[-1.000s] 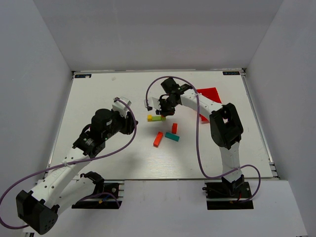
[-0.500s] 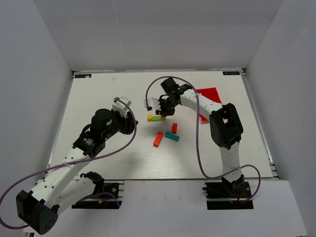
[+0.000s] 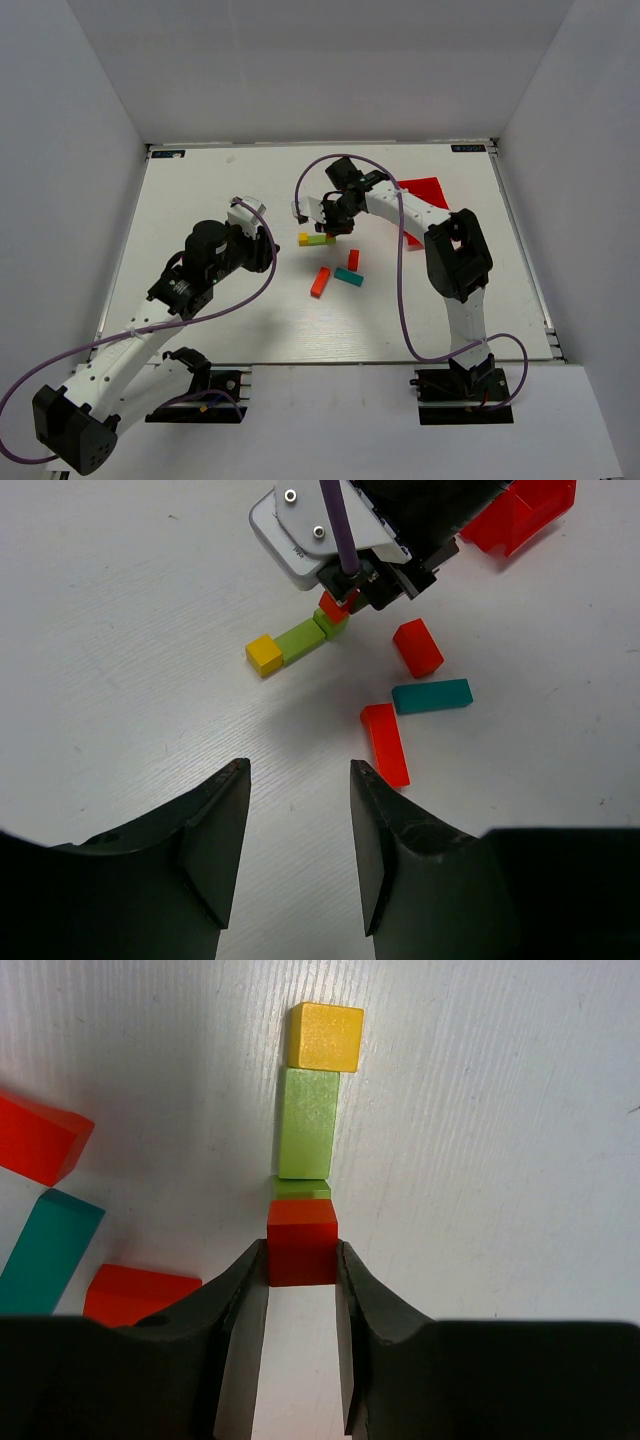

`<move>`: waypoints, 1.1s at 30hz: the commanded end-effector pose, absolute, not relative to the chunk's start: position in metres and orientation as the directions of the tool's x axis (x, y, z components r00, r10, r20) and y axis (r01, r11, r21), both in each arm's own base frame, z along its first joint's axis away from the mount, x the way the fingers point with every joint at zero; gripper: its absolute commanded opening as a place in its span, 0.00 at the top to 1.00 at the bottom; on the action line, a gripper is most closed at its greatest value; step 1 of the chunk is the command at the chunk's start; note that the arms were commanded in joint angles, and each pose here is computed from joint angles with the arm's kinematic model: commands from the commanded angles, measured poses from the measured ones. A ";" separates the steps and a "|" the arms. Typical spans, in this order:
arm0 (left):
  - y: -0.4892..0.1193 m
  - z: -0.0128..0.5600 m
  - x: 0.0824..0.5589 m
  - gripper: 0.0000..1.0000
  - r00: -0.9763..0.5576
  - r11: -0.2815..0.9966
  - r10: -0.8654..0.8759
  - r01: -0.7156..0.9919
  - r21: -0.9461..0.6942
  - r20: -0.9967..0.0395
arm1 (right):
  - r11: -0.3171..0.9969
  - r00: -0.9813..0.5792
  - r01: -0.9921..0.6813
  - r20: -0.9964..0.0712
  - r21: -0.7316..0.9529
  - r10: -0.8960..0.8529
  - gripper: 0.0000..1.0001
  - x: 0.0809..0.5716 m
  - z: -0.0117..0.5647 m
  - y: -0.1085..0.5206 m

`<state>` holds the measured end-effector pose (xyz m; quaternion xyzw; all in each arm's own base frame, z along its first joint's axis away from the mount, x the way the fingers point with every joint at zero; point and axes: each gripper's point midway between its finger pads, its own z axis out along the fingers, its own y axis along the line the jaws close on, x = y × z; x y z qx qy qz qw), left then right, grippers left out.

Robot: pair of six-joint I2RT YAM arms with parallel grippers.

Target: Build the wood block tower

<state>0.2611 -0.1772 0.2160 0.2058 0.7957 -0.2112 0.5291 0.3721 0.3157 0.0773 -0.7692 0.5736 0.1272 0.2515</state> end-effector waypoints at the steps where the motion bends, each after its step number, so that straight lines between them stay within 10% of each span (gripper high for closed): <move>1: -0.177 0.229 0.261 0.45 -0.324 0.822 0.084 0.557 -0.118 -0.942 | -0.210 0.325 -0.939 -0.500 -0.273 -0.803 0.86 0.380 0.088 0.326; 33: -0.175 0.229 0.262 0.45 -0.323 0.827 0.084 0.550 -0.115 -0.943 | -0.193 0.315 -0.941 -0.503 -0.280 -0.805 0.85 0.380 0.086 0.335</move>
